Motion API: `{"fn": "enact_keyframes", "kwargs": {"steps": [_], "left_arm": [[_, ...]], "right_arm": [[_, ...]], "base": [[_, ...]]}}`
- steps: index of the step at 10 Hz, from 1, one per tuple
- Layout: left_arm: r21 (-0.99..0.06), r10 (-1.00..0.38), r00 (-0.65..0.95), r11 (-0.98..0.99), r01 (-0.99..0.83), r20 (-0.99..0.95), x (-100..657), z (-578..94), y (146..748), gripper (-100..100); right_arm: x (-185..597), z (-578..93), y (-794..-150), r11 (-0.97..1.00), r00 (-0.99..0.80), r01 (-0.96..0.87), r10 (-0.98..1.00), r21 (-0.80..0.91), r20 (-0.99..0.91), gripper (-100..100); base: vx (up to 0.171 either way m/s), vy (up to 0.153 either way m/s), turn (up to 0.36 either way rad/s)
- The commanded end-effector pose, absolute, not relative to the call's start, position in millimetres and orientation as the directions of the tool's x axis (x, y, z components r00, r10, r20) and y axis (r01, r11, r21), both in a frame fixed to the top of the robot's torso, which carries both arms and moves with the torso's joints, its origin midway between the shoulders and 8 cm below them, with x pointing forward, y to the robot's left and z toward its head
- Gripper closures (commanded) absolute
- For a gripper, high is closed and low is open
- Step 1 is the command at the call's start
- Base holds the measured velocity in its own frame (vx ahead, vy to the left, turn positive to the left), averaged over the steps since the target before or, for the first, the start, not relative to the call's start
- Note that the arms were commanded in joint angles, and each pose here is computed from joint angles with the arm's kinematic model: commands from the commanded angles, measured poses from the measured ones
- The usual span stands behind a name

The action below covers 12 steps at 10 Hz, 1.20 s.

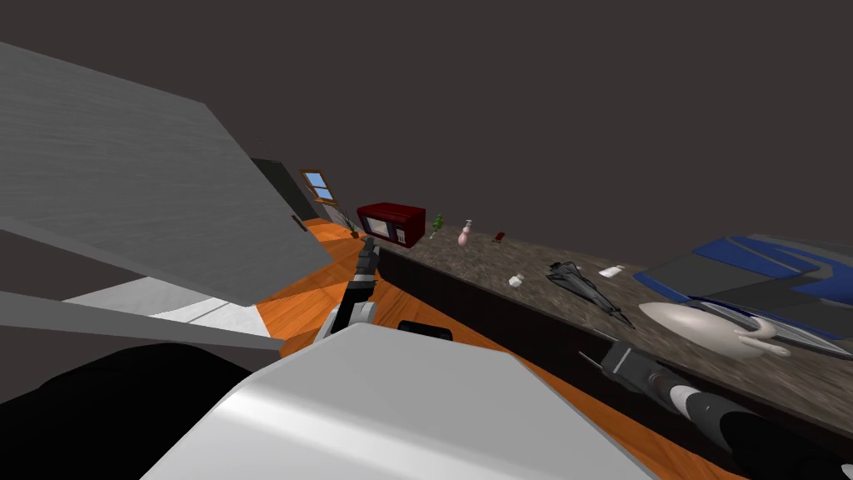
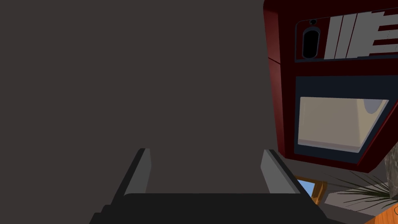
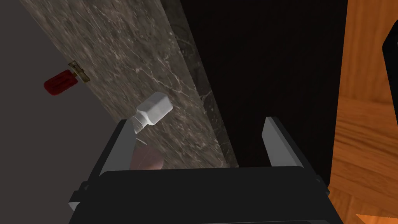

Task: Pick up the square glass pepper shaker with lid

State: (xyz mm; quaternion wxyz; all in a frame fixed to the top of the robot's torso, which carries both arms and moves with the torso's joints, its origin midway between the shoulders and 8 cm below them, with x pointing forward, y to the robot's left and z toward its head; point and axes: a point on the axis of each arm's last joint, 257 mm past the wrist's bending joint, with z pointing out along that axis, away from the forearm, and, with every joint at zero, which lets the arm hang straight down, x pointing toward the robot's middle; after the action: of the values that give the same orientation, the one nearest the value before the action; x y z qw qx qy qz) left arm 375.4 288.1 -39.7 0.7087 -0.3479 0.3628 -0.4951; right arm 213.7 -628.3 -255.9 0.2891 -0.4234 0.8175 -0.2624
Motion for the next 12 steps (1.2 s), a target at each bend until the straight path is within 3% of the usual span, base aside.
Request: {"fn": "enact_keyframes", "kwargs": {"steps": [1, 6, 12], "left_arm": [[-0.852, -0.954, 0.246, 0.268, 0.449, -0.17, 375.4, -39.7, 288.1, 0], [-0.852, -0.954, 0.246, 0.268, 0.449, -0.17, 375.4, -39.7, 288.1, 0], [-0.852, -0.954, 0.246, 0.268, 0.449, -0.17, 375.4, -39.8, 288.1, 0]], "right_arm": [[208.9, -255.6, -627.5, 0.429, -0.427, -0.61, -0.886, -0.666, -0.18, -100], [201.7, -258.3, -619.7, 0.154, -0.207, -0.791, -0.978, -0.592, 0.023, -100], [194.2, -272.0, -607.3, -0.228, 0.161, -0.887, -0.968, -0.402, 0.194, -100]], "base": [[-0.012, -0.007, 0.041], [-0.005, -0.013, 0.088], [0.031, -0.039, 0.196]]}}
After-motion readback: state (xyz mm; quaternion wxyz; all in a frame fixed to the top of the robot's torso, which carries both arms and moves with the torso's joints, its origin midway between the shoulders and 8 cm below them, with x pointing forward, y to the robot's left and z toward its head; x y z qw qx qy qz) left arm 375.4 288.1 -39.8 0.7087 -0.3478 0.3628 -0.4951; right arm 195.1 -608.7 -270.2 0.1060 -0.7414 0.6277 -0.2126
